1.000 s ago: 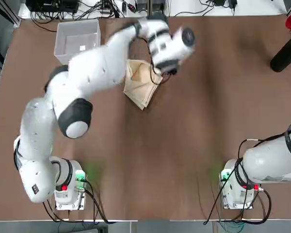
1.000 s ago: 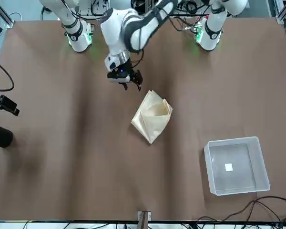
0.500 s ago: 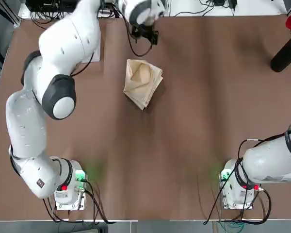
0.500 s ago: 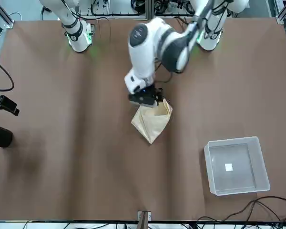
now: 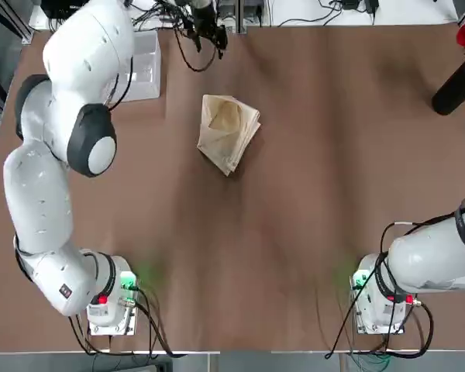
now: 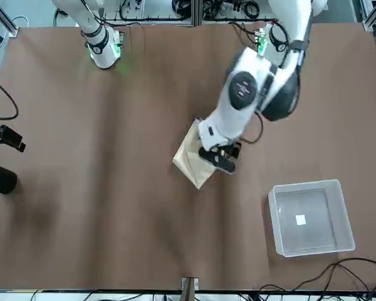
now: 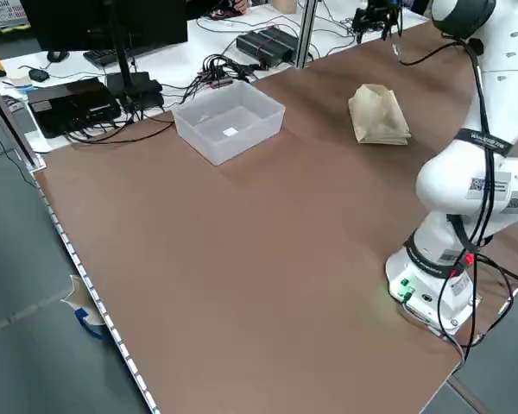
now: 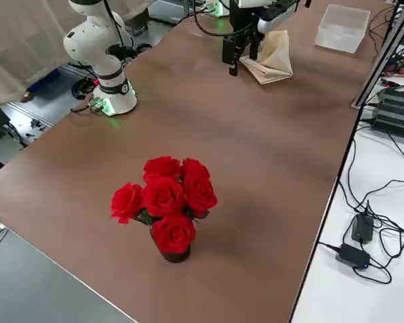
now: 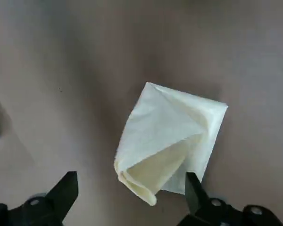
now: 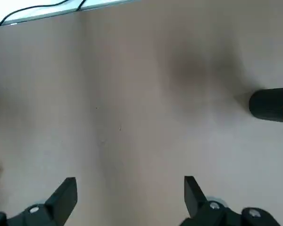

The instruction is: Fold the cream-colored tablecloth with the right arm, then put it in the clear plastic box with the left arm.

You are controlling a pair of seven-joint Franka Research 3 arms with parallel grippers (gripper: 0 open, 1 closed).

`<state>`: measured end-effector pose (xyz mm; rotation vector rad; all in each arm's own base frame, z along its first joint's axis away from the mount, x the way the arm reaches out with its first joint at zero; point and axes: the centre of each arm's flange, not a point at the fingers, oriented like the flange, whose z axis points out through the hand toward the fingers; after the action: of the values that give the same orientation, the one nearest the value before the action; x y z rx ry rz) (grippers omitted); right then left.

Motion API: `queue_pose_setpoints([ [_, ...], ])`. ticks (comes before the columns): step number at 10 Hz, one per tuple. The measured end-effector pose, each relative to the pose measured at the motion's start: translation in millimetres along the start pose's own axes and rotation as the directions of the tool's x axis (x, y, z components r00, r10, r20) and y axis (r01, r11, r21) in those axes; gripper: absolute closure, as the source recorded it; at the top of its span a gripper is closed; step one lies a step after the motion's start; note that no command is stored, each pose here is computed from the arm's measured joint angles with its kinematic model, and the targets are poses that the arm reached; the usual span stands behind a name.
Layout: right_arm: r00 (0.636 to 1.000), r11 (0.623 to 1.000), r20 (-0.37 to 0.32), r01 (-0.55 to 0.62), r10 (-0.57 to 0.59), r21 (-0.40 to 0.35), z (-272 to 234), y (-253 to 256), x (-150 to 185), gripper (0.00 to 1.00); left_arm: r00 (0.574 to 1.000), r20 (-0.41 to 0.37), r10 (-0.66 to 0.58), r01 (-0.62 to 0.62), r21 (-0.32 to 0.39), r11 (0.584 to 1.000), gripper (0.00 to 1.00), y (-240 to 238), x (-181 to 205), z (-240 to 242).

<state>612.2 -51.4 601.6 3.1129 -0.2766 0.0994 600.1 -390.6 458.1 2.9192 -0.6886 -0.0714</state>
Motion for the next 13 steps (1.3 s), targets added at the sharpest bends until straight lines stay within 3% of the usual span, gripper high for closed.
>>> queue_pose_setpoints([
  [4, 1.0, 1.0, 0.005, 0.0, 0.0, -0.001, 1.0, 0.2, -0.4, 0.0, 0.98, -0.001, 0.197, -0.195, -0.162, 0.967, 0.0, -76.7, 10.7, 38.1],
  [6, 1.0, 1.0, 0.015, -0.004, 0.004, -0.002, 2.0, 2.5, -1.2, 0.0, 0.963, -0.027, 0.269, -0.269, -0.199, 0.942, 0.0, -96.2, 18.8, 70.2],
  [10, 0.999, 1.0, 0.031, -0.009, 0.009, -0.004, 3.4, 5.8, -2.7, 0.0, 0.956, -0.097, 0.278, -0.295, -0.319, 0.901, 0.0, -156.9, 26.9, 136.2],
  [13, 0.999, 1.0, 0.034, -0.009, 0.01, -0.004, 3.6, 5.9, -3.1, 0.0, 0.963, -0.086, 0.257, -0.271, -0.363, 0.892, 0.0, -158.9, 24.7, 162.8],
])
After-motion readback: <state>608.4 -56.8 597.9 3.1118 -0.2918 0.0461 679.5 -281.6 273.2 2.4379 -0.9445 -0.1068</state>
